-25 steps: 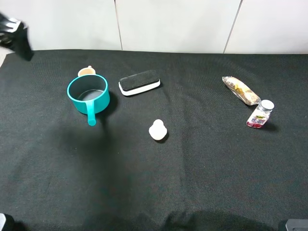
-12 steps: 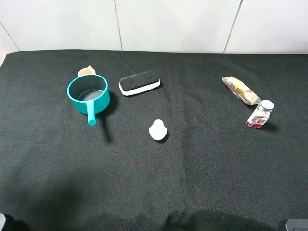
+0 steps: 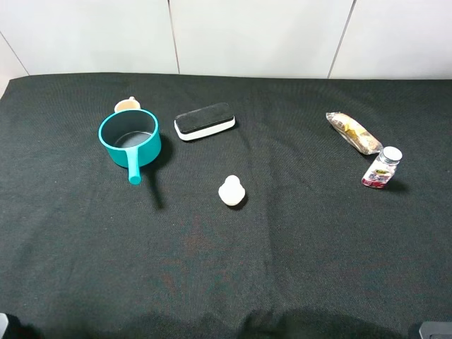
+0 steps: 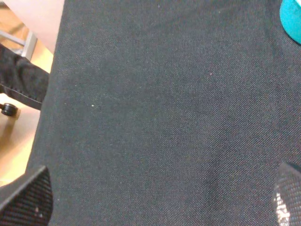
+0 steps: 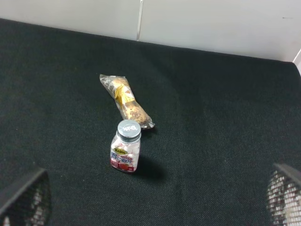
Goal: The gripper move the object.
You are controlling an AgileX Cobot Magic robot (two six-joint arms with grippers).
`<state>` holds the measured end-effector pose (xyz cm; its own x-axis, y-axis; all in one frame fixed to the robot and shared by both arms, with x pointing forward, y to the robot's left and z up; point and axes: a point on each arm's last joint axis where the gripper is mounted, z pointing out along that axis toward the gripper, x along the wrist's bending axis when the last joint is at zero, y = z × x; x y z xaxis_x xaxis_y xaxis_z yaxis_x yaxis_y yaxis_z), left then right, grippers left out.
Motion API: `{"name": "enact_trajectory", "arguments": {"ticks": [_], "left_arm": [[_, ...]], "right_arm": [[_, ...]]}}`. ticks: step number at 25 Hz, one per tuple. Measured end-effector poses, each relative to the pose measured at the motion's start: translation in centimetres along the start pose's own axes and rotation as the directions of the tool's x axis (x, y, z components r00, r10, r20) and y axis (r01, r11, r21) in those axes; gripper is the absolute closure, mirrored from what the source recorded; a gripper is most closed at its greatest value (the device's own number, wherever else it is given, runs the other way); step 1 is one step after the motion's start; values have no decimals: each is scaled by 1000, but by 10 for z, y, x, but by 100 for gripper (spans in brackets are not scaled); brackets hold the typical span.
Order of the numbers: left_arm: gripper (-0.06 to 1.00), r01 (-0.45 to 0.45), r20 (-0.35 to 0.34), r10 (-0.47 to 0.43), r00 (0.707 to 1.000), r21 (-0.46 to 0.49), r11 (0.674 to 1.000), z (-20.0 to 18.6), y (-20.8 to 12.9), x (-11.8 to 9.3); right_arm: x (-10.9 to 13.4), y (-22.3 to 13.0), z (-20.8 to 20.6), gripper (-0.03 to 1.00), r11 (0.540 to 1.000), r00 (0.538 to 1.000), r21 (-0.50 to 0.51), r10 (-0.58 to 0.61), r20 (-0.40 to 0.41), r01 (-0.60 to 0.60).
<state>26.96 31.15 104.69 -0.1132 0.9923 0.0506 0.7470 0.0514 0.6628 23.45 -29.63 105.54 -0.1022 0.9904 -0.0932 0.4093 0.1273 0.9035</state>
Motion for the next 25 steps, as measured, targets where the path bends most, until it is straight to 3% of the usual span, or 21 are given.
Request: {"name": "enact_trajectory", "arguments": {"ticks": [19,25], "left_arm": [[-5,40,42,-32,999,-219,975,-23,-35,2],[-5,44,58,-31,998,-231,972,-24,-37,0]], "right_arm": [[0,0,0,27,1000,1000,0,0,0,0],[0,0,0,27,1000,1000,0,0,0,0]]}}
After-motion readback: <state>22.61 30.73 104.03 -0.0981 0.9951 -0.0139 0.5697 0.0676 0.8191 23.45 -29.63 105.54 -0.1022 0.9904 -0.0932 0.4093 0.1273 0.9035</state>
